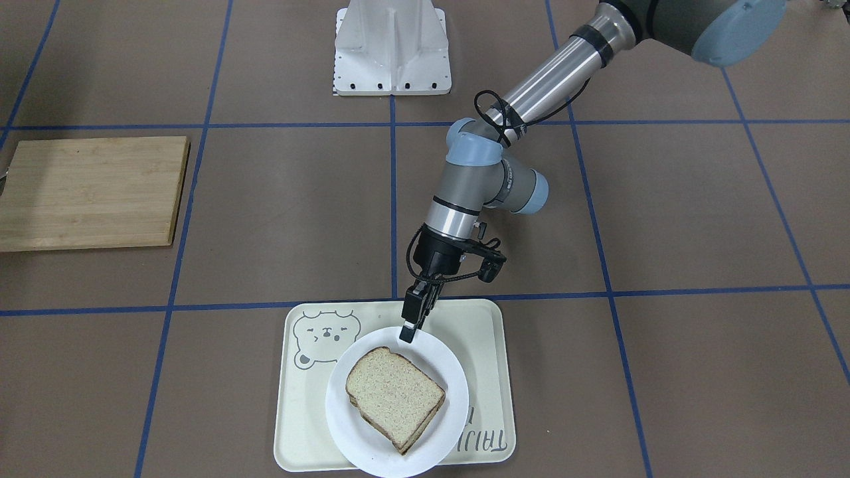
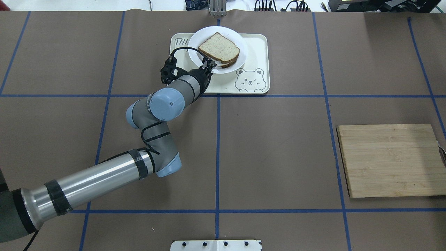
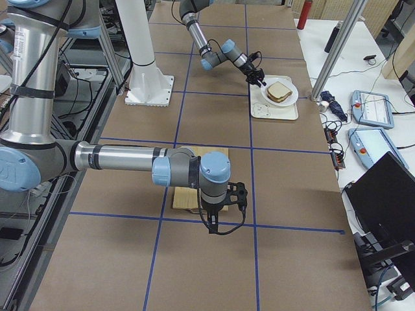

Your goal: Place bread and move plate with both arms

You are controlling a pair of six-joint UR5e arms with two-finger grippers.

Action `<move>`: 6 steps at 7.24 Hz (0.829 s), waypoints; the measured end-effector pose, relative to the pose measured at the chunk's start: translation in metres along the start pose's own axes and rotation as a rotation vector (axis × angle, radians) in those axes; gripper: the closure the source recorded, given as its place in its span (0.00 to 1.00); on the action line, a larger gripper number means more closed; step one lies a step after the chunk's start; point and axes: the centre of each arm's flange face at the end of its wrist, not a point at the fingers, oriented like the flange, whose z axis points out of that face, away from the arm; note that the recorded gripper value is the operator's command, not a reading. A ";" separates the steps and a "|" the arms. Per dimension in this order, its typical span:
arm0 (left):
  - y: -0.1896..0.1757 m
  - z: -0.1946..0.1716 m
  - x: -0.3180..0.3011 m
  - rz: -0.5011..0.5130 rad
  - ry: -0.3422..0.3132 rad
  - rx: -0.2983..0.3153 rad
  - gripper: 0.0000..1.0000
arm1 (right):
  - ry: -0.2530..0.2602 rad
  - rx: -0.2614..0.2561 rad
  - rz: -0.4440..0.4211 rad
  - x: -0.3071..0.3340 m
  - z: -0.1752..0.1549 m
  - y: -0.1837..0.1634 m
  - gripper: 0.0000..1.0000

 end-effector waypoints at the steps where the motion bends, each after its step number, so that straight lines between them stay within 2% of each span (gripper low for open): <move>1: -0.006 -0.017 -0.003 0.043 0.003 -0.039 0.02 | 0.000 0.000 0.003 0.000 0.000 0.000 0.00; 4: -0.011 -0.074 -0.002 0.173 -0.020 -0.210 0.02 | -0.001 0.002 0.006 -0.001 -0.001 -0.002 0.00; 5: -0.006 -0.098 0.008 0.273 -0.039 -0.270 0.02 | 0.000 0.003 0.005 -0.001 -0.001 -0.004 0.00; 6: 0.001 -0.123 0.024 0.418 -0.065 -0.301 0.02 | 0.000 0.004 0.005 -0.001 -0.002 -0.005 0.00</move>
